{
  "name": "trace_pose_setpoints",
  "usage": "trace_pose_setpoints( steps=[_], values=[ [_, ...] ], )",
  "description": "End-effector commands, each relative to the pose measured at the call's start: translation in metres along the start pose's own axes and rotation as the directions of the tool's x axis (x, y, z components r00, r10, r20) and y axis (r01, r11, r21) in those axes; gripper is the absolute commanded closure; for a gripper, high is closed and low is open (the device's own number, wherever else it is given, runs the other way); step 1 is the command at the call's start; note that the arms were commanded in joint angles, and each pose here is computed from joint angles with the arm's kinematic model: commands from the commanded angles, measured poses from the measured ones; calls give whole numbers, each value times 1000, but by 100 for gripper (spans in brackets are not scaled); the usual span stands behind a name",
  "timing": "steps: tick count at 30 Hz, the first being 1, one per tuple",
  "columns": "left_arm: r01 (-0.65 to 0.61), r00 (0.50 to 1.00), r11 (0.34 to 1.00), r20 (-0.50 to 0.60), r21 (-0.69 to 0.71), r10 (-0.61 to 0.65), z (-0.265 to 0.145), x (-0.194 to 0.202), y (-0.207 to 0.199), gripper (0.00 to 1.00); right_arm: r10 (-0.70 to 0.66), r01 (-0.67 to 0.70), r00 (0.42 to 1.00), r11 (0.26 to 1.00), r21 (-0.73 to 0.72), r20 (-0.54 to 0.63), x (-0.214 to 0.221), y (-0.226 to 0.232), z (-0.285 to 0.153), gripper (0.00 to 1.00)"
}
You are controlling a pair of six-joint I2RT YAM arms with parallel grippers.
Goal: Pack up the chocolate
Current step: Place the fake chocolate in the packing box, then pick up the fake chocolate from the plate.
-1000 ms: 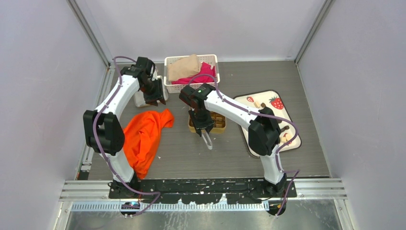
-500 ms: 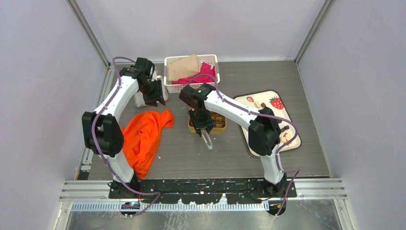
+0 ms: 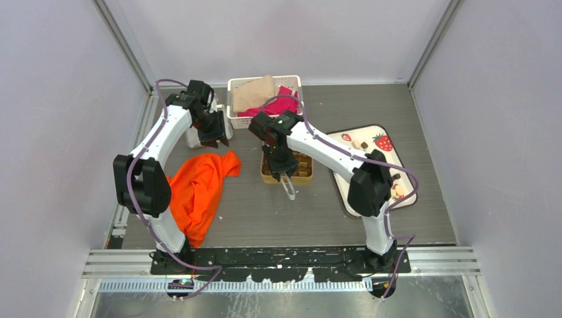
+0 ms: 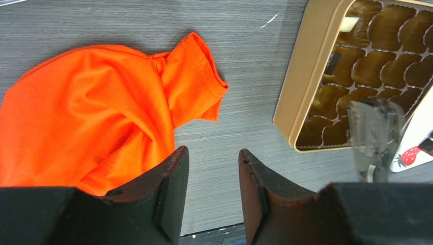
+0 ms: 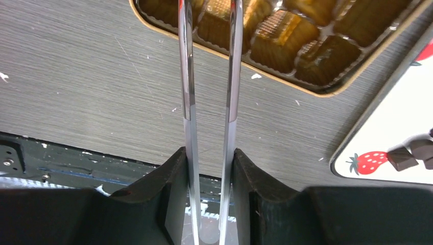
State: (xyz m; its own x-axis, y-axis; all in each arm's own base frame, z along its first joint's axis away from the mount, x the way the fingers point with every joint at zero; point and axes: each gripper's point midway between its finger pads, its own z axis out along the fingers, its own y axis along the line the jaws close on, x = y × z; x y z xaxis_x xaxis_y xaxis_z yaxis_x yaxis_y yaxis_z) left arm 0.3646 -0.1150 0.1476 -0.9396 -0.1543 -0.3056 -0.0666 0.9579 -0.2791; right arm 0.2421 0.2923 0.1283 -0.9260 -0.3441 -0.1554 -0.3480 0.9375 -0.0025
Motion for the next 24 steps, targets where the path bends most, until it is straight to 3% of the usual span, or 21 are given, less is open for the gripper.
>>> trace_pose_setpoints(
  steps=[1,5,10,18,24],
  values=[
    [-17,998,1000,67,17,16,-20,-9,-4,58,116,-119,974,993,6,196,-20,-46,-66,83],
    [-18,998,1000,67,18,17,-21,-8,-4,58,353,-366,913,930,29,204,-7,-126,-57,82],
    [-12,998,999,64,37,9,-19,-8,-7,58,520,-530,843,847,43,139,34,-176,-27,78],
    [-12,998,999,67,47,8,-19,-10,-9,58,561,-563,826,817,128,55,58,-218,1,67],
    [-19,998,999,69,34,16,-20,-8,-7,58,548,-547,835,815,193,53,49,-235,13,64]
  ],
)
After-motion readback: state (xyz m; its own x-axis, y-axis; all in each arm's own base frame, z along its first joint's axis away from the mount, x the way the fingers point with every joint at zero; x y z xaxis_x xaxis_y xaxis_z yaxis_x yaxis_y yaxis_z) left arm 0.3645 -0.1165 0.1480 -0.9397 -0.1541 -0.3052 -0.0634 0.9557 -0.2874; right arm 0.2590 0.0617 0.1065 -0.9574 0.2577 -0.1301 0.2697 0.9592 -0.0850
